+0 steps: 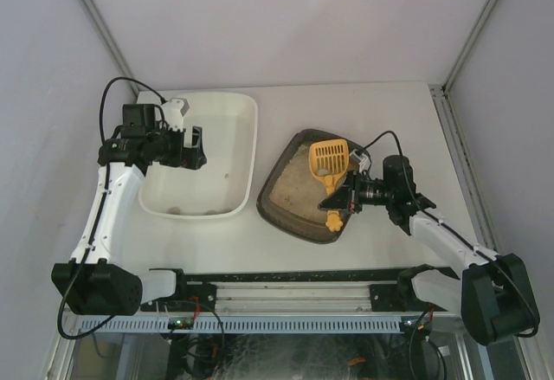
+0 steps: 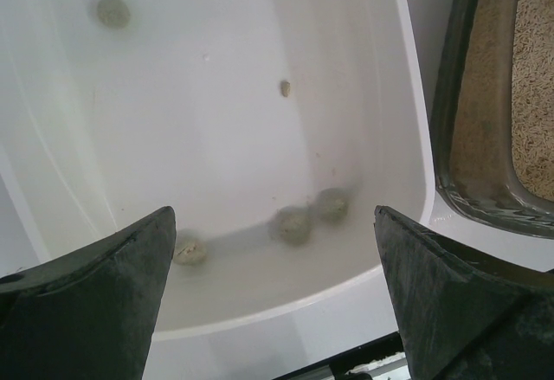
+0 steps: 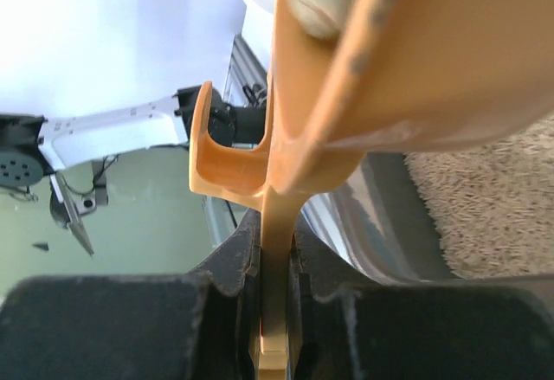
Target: Clean the litter box
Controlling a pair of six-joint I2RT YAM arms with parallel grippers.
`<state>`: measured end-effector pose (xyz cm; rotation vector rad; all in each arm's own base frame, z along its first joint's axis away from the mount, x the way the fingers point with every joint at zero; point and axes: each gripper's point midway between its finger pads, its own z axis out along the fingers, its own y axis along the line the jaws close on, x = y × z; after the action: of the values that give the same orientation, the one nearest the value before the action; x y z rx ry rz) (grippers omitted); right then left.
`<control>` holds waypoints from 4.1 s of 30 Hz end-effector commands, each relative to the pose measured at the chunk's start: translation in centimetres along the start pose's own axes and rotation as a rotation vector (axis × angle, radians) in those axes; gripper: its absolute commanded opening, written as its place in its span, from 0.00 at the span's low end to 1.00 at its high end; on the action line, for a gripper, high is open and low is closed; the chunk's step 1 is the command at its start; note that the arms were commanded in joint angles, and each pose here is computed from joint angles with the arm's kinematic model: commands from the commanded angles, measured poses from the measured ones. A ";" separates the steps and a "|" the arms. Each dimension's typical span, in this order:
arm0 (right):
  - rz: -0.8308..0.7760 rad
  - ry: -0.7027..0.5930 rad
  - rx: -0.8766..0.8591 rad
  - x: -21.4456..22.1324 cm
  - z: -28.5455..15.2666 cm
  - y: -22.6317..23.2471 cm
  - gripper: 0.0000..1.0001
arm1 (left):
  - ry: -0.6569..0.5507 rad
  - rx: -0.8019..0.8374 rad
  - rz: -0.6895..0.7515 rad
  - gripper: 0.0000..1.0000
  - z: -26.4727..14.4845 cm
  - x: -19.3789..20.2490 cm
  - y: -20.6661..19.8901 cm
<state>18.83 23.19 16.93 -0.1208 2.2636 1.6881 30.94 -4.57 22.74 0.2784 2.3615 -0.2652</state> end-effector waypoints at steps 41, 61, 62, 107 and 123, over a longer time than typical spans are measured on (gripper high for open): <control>-0.627 0.418 0.793 -4.4 18.1 1.5 0.00 | -0.181 -0.160 -0.612 0.99 -9.6 -4.6 16.6; -1.026 0.171 1.144 -7.9 15.6 4.7 0.00 | -0.070 0.000 -0.336 1.00 -6.9 -6.0 13.0; -0.963 0.146 1.093 -8.2 15.0 5.4 0.00 | -0.060 0.005 -0.303 1.00 -6.4 -6.5 12.2; -0.127 -0.389 0.838 -2.6 -8.6 1.3 0.00 | 0.339 0.241 0.193 0.43 27.5 -2.2 -19.8; -0.128 -0.268 0.821 -1.9 -7.4 -0.3 0.00 | 0.505 0.248 -0.332 0.34 20.4 4.4 -19.9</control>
<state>18.88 14.72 19.32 0.2156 2.4515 0.5169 40.63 -29.63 8.98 0.2974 2.6901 -0.7019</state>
